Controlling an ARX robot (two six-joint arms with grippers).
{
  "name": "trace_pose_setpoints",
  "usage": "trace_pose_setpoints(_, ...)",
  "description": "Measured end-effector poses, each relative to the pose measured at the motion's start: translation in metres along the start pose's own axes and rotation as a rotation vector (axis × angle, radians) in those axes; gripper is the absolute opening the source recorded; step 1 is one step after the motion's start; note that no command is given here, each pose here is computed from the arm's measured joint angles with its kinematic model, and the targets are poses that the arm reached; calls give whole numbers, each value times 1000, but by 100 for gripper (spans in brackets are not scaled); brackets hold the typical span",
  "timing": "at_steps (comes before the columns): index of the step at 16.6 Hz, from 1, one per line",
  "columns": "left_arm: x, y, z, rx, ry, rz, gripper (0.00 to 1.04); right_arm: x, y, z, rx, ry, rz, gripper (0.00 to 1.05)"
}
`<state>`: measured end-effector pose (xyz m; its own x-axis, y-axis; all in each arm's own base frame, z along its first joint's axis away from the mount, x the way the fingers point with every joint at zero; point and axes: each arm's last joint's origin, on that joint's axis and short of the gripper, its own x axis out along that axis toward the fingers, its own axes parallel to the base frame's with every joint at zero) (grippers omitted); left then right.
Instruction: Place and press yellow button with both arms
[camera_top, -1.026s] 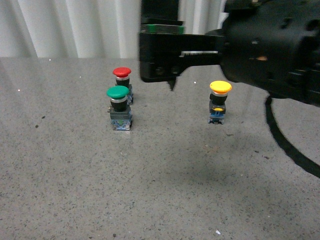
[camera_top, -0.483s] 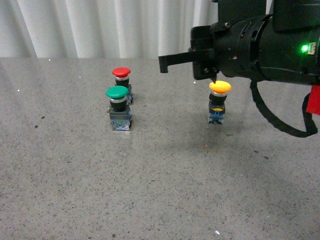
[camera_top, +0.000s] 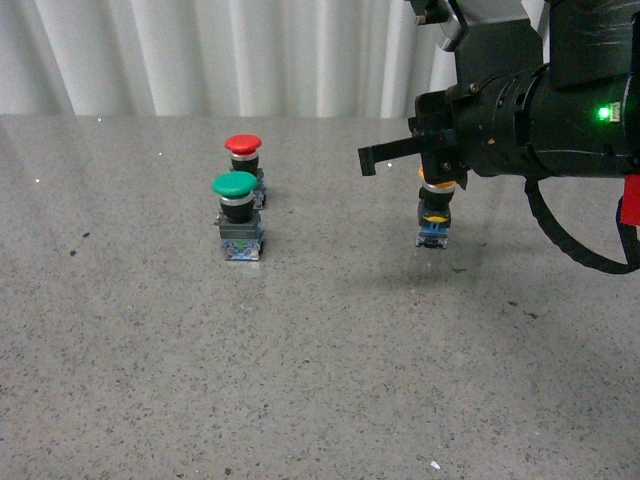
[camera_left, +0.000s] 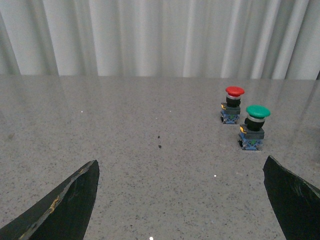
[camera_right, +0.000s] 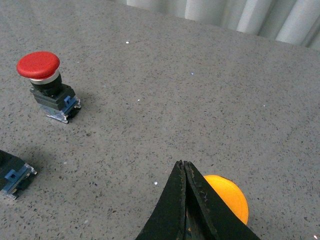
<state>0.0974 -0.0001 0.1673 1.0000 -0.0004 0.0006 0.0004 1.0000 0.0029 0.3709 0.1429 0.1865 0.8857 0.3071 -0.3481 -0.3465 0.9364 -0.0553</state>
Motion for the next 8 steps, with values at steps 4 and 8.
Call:
trace_pose_setpoints(4,0,0,0,0,0,0,98,2,-8,0,6,7,-21,2)
trace_pose_setpoints(8,0,0,0,0,0,0,98,4,-13,-4,7,21,-31,2)
